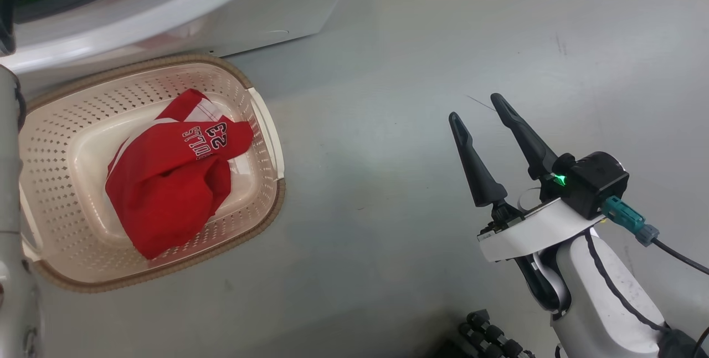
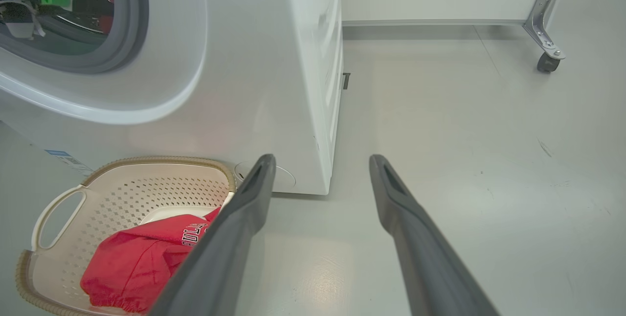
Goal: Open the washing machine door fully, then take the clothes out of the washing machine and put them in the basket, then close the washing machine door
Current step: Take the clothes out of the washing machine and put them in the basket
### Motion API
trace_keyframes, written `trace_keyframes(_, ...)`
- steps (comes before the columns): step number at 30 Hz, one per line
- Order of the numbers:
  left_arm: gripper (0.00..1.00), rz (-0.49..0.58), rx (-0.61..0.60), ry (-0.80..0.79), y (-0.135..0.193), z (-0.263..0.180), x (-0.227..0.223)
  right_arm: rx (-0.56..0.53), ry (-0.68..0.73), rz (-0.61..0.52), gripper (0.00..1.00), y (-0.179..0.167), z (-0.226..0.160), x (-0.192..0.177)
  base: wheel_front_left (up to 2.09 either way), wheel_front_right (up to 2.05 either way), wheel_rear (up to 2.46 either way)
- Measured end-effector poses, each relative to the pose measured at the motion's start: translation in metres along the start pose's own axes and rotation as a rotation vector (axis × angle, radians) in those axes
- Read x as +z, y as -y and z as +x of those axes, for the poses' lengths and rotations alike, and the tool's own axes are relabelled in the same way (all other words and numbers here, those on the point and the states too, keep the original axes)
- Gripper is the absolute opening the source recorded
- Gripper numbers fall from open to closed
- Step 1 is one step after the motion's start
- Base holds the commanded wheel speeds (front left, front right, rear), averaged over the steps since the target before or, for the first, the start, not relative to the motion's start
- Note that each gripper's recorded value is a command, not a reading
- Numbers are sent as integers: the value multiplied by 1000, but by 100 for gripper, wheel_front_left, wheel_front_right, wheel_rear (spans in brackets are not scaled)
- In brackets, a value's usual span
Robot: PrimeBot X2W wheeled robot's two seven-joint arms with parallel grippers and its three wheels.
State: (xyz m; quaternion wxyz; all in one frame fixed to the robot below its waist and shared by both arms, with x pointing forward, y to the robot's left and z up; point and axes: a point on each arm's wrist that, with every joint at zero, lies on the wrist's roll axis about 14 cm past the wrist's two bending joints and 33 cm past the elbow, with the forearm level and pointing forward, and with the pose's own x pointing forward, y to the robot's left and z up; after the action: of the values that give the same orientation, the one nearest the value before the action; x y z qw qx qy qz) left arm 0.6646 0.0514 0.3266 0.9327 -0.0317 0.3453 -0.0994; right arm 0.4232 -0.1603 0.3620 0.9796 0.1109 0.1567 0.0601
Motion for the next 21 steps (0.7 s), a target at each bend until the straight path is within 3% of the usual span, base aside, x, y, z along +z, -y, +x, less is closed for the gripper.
trace_keyframes(2, 100, 0, 2, -10, 0, 2, 0, -3, -2, 0, 100, 1, 0, -1, 0, 0, 0)
trace_keyframes(3, 86, -3, 3, -14, 0, 3, 0, -4, -3, 0, 100, 1, 0, -2, 0, 0, 0)
trace_keyframes(4, 49, -6, 5, -19, -1, 4, -1, -4, -5, -1, 100, 2, 0, -2, 0, 0, 0)
trace_keyframes(6, 0, -9, 7, -25, -1, 5, -3, -3, -2, -1, 100, 2, 1, -2, 0, 0, 0)
trace_keyframes(14, 0, -16, 5, -18, 0, 6, -4, 6, -1, -12, 100, 4, 5, -1, 0, 0, 0)
trace_keyframes(21, 0, -48, -15, 87, 9, -1, 15, 19, 7, -20, 100, 4, 11, 2, 0, 0, 0)
